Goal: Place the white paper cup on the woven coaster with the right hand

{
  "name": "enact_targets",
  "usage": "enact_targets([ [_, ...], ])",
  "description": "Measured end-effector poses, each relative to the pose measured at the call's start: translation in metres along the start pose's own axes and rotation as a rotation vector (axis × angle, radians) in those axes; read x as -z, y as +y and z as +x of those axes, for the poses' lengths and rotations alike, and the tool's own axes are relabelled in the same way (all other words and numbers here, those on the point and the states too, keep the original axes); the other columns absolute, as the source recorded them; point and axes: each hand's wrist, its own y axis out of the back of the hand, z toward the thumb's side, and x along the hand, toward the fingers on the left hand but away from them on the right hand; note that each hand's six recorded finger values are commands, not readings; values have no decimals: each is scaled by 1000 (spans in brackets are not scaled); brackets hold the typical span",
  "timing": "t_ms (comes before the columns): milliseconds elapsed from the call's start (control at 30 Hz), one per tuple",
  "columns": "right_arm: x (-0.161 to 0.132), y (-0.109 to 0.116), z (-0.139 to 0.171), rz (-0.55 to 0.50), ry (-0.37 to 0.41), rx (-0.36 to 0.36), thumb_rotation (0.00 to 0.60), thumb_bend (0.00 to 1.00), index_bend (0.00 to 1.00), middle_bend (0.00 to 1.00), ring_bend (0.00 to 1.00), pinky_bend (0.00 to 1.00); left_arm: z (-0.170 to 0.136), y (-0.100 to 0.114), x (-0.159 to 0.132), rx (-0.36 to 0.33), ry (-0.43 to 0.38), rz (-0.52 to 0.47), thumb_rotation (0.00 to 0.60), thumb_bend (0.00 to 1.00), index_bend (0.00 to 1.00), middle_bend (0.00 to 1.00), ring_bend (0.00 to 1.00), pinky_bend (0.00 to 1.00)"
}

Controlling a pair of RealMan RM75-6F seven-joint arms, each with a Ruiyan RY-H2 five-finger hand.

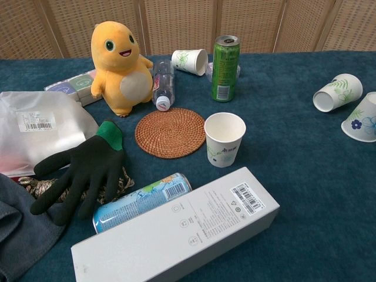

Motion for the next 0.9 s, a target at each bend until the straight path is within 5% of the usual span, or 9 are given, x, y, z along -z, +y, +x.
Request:
enact_targets([
  [533,-11,-11,-9,-10,22,-38,600,101,0,0,0,276,-1,7,-1,-22,3,-29,600,286,0,0,0,0],
  [900,-66,-34,-36,-63,132,-139,600,92,0,0,0,276,-2,10,2,-27,19,-32,600,286,0,0,0,0],
])
